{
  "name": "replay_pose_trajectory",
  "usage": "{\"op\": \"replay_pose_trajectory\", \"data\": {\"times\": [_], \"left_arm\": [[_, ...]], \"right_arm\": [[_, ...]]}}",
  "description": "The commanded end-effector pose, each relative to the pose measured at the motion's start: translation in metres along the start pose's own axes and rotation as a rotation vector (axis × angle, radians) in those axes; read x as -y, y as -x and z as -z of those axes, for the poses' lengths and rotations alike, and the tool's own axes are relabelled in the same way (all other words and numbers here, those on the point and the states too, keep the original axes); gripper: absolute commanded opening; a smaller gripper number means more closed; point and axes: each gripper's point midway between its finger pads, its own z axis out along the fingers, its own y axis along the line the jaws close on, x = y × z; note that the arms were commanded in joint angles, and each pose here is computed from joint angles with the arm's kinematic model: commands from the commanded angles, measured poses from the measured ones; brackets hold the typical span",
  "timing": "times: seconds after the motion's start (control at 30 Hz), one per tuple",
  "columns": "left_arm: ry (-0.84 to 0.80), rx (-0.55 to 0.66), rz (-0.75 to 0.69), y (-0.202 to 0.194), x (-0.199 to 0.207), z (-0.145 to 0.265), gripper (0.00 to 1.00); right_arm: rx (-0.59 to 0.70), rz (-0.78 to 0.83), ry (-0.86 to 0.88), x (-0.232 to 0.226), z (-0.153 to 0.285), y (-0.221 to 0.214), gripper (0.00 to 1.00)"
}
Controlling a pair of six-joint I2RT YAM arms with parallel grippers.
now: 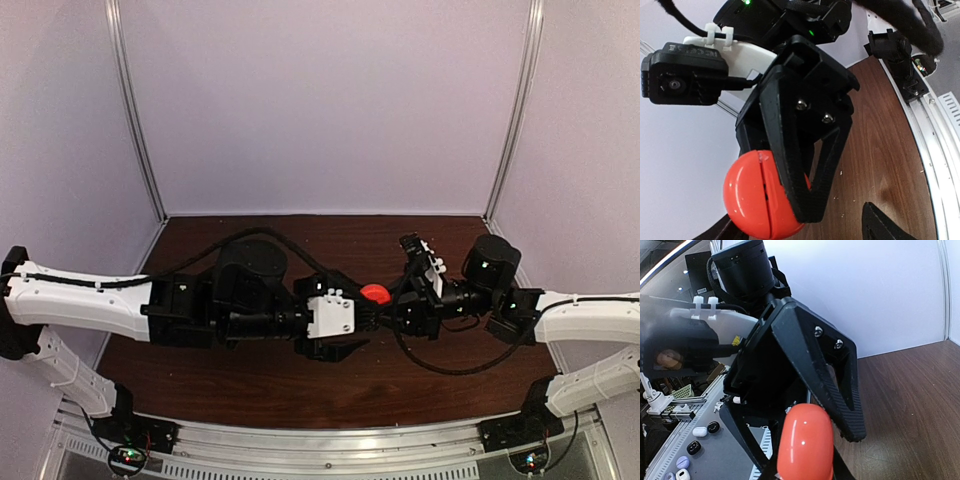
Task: Insert the wireless bluetooth earbuds into the charging case
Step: Close the charging case with the earbuds inside, then place the charging case with the earbuds at the center of the board.
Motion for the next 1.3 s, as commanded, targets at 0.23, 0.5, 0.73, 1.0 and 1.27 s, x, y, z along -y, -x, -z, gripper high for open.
{"op": "replay_pose_trajectory", "data": {"times": [0.23, 0.5, 0.73, 1.0, 1.27], "left_arm": [[0.174, 0.038, 0.057, 0.008, -0.038, 0.013, 0.86], [0.374, 0.092, 0.476, -0.046, -0.111, 0.053, 0.98], [0.484, 0.067, 0.762, -0.096, -0.143, 0.071, 0.98], [0.539, -0.02, 0.913, -0.137, -0.153, 0.073, 0.98], [0.56, -0.069, 1.027, -0.167, -0.155, 0.081, 0.98]], "right_arm": [[0.022, -0.061, -0.097, 0.026, 0.001, 0.01, 0.0], [-0.009, -0.159, -0.309, 0.091, 0.026, -0.005, 0.0], [-0.068, -0.365, -0.659, 0.19, 0.083, -0.043, 0.0], [-0.198, -0.606, -0.93, 0.27, 0.157, -0.118, 0.0], [-0.292, -0.693, -0.983, 0.297, 0.176, -0.166, 0.1]]}}
